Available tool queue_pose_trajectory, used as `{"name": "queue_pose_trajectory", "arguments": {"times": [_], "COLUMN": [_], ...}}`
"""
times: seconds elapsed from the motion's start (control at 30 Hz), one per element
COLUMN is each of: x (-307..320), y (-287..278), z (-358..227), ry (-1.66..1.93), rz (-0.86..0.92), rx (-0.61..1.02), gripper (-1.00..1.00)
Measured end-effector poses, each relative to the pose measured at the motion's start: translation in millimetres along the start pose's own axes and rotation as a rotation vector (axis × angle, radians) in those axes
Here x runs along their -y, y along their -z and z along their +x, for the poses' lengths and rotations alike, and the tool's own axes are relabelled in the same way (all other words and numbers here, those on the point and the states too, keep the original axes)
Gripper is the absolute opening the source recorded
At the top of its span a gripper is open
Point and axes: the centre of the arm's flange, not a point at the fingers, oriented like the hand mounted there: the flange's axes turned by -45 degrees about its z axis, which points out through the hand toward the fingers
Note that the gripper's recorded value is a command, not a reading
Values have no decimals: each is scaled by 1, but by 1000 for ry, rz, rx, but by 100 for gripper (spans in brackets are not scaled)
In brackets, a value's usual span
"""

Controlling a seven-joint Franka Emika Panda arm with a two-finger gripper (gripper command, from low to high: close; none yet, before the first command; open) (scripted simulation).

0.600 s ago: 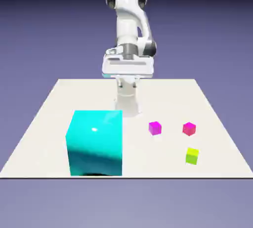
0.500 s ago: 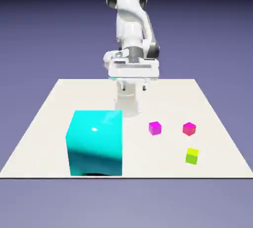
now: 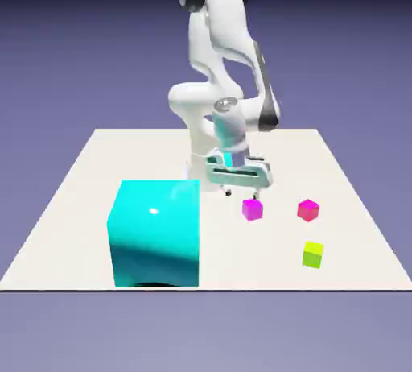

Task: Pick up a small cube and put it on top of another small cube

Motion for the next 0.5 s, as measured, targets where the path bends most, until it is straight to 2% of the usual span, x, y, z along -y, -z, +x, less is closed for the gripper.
{"name": "queue_pose_trajectory", "arguments": {"times": [0.23,0.33,0.5], "x": [-34,-44,-40], "y": [-45,-46,-66], "z": [-29,-24,-25], "ry": [-358,-517,-526], "rz": [-9,64,82], "rx": [243,306,321], "gripper": [0,0,0]}}
